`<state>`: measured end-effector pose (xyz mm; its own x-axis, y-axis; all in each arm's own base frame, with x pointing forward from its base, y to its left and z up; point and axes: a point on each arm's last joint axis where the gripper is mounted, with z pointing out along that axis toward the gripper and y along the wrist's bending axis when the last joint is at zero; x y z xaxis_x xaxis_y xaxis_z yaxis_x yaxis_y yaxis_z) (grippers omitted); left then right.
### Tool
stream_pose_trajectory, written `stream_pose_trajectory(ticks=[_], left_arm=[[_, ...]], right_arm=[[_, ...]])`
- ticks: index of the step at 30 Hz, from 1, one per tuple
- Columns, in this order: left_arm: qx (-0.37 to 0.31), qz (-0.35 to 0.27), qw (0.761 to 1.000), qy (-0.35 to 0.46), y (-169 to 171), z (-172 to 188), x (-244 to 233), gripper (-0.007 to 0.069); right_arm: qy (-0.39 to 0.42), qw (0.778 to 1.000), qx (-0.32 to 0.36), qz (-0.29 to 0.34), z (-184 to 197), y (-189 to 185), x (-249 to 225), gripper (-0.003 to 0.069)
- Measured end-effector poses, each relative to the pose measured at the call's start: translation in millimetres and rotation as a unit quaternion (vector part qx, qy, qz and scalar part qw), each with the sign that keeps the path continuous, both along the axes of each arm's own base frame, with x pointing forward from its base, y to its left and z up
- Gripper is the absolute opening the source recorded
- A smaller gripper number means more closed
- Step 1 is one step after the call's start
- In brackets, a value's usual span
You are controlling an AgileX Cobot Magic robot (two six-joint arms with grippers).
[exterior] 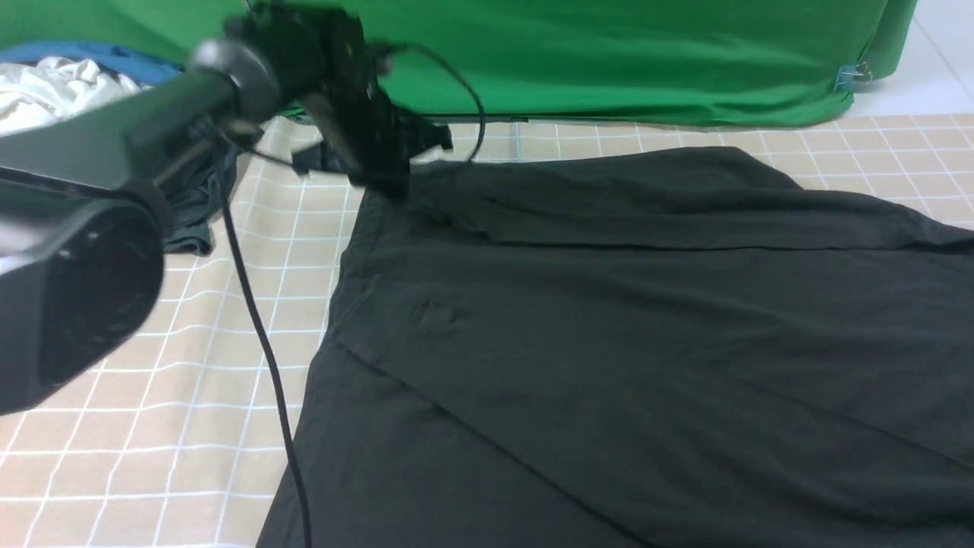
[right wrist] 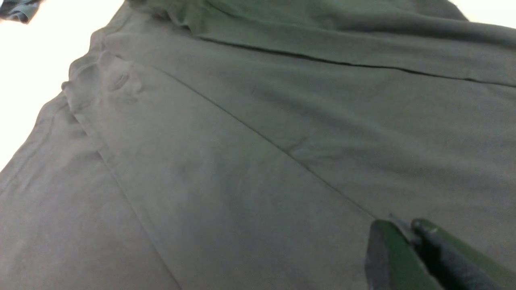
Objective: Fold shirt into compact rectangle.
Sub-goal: 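Fold the left side of the dark shirt inward over its body with the left gripper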
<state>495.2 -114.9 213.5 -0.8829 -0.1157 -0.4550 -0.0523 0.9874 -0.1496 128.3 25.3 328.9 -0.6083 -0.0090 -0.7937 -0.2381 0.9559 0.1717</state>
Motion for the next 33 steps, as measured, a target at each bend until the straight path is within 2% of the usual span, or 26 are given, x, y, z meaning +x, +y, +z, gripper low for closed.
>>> stream_pose_trajectory(ticks=[1, 5, 11, 18, 22, 25, 33], left_arm=[[0.002, -0.008, 1.000, -0.012, 1, 24, -6, 0.0027], [0.002, -0.017, 1.000, -0.017, 5, 65, -23, 0.0027], [0.012, -0.019, 0.999, 0.028, 10, 89, -46, 0.0027], [0.002, -0.016, 0.999, 0.031, 14, 111, -71, 0.0027], [-0.004, -0.006, 0.998, 0.055, 18, 110, -91, 0.0027], [0.004, 0.001, 0.996, 0.093, 23, 96, -109, 0.0027], [0.022, 0.018, 0.989, 0.145, 28, 62, -123, 0.0027]], right_arm=[[0.000, 1.000, 0.000, 0.000, 0, 0, 0, 0.0102], [-0.001, 1.000, 0.000, 0.000, 0, 0, 0, 0.0106], [-0.001, 1.000, 0.000, -0.001, 0, 0, 0, 0.0113], [-0.004, 1.000, -0.012, -0.004, 0, -2, 1, 0.0123], [-0.007, 1.000, -0.014, -0.006, 0, -2, 1, 0.0123], [-0.012, 1.000, -0.013, -0.008, 1, -3, 2, 0.0123], [-0.019, 1.000, -0.014, -0.011, 2, -3, 3, 0.0129]])
